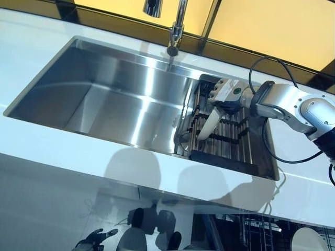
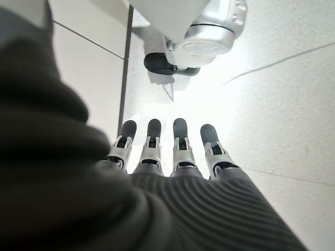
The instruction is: Take plates into dishwasher
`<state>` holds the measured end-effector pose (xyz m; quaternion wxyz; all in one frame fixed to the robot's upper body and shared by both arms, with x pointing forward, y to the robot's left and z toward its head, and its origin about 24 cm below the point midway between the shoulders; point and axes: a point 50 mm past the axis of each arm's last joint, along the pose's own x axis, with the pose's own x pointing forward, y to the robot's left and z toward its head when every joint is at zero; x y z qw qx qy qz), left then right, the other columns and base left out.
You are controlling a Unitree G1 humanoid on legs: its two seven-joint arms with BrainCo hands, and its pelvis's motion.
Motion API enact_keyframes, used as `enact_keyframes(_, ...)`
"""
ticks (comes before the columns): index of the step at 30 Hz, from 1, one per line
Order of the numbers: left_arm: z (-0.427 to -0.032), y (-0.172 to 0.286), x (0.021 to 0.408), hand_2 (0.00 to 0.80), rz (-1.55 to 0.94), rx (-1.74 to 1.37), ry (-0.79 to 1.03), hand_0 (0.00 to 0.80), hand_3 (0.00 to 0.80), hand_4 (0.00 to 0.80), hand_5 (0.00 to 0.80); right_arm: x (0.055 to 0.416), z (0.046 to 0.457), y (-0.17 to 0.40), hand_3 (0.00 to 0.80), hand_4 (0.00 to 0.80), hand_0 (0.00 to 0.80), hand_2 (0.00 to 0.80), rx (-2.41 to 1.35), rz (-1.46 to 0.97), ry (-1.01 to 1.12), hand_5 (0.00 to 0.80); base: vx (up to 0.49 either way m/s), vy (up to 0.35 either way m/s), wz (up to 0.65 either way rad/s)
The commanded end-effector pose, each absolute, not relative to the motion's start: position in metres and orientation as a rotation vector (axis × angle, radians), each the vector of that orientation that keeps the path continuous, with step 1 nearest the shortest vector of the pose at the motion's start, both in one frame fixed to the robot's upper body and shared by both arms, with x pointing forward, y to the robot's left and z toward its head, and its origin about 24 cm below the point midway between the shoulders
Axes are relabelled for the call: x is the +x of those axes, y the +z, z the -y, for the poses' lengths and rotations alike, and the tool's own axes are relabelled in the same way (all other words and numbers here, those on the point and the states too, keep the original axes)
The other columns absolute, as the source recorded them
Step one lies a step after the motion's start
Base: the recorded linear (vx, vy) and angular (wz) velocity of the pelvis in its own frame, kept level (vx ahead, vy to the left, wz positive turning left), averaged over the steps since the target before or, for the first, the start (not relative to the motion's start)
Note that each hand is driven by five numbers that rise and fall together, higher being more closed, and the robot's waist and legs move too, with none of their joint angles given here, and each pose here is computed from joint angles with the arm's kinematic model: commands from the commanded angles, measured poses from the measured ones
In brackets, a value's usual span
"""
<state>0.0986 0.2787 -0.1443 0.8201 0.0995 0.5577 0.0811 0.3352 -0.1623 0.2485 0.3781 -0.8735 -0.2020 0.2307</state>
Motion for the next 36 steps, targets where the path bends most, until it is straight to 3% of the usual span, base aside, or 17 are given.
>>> enact_keyframes(1, -0.277, -0.148, 0.09, 0.0, -1.23, 0.244, 0.155, 0.0, 0.0, 0.0, 0.0, 0.341, 0.194, 0.287, 0.8, 0.8, 0.8, 0.8, -2.179, 0.453, 0.303, 0.8, 0.035, 0.013, -0.15)
enact_keyframes(18, -0.277, -0.151, 0.079, 0.0, -1.289, 0.29, 0.089, 0.0, 0.0, 0.0, 0.0, 0.322, 0.292, 0.338, 0.8, 0.8, 0.8, 0.8, -1.778, 0.264, -0.226, 0.8, 0.057, 0.015, -0.22)
enact_keyframes(36, -0.28, -0.148, 0.087, 0.0, -1.297, 0.362, 0.008, 0.0, 0.0, 0.0, 0.0, 0.278, 0.382, 0.306, 0.8, 0.8, 0.8, 0.8, -1.38, -0.058, -0.353, 0.8, 0.005, -0.014, -0.26)
